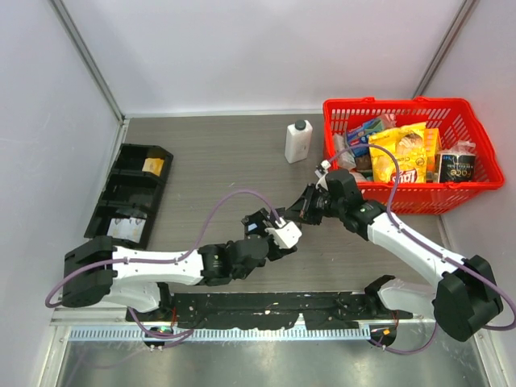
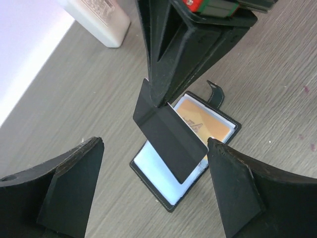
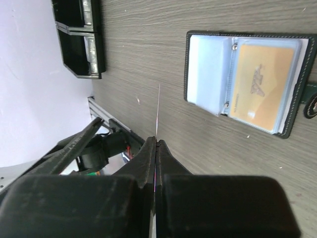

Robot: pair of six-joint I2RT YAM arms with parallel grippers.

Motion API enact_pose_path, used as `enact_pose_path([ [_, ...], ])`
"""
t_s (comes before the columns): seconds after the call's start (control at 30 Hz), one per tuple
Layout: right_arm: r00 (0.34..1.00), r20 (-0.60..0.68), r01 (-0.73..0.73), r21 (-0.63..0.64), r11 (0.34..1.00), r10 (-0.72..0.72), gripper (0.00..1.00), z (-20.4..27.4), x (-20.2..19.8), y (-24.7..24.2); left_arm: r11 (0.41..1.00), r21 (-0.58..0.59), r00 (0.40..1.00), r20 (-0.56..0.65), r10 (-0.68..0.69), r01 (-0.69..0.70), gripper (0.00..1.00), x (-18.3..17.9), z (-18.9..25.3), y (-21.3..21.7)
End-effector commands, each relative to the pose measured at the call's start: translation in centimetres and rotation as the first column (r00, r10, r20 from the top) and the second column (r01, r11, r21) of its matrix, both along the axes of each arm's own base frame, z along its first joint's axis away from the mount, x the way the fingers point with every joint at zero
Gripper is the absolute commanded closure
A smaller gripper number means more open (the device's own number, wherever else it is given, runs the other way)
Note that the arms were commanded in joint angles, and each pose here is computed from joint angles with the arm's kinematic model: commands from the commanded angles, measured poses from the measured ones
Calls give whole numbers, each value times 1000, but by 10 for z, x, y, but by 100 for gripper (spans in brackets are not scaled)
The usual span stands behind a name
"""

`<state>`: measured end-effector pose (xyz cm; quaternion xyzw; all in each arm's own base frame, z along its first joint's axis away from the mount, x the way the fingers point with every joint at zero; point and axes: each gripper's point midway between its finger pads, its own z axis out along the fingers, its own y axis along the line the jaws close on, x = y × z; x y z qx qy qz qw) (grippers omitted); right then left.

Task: Take the credit cards out of the card holder
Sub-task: Place the credit card in the storage box.

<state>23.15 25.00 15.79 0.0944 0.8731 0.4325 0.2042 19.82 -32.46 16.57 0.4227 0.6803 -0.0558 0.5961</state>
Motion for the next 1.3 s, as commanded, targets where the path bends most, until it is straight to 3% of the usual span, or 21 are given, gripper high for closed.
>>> enact_pose_path([
  [0.0,966,210,123,136,983,-149,99,63,38,-5,997,-52,991,119,58,-52,12,3,25,-2],
  [0.13,972,176,124,165,979,-153,99,52,41,1,993,-105,996,64,66,-59,14,-4,19,4],
  [0.27,977,142,143,101,985,-157,99,27,40,-5,989,-132,998,-3,68,-68,15,-11,14,13],
  [0.4,997,71,32,137,990,-42,99,15,24,12,987,-146,997,-48,61,-67,15,-17,11,21],
  [0.67,994,108,-22,187,982,1,99,33,10,25,991,-129,995,-95,24,-36,16,-27,0,32],
  [1.0,992,124,-25,201,979,-1,99,48,-3,31,995,-93,999,12,-30,31,25,-23,13,27],
  [1.27,991,131,-19,219,975,-10,99,59,-5,34,997,-16,993,96,-74,75,45,-19,15,16],
])
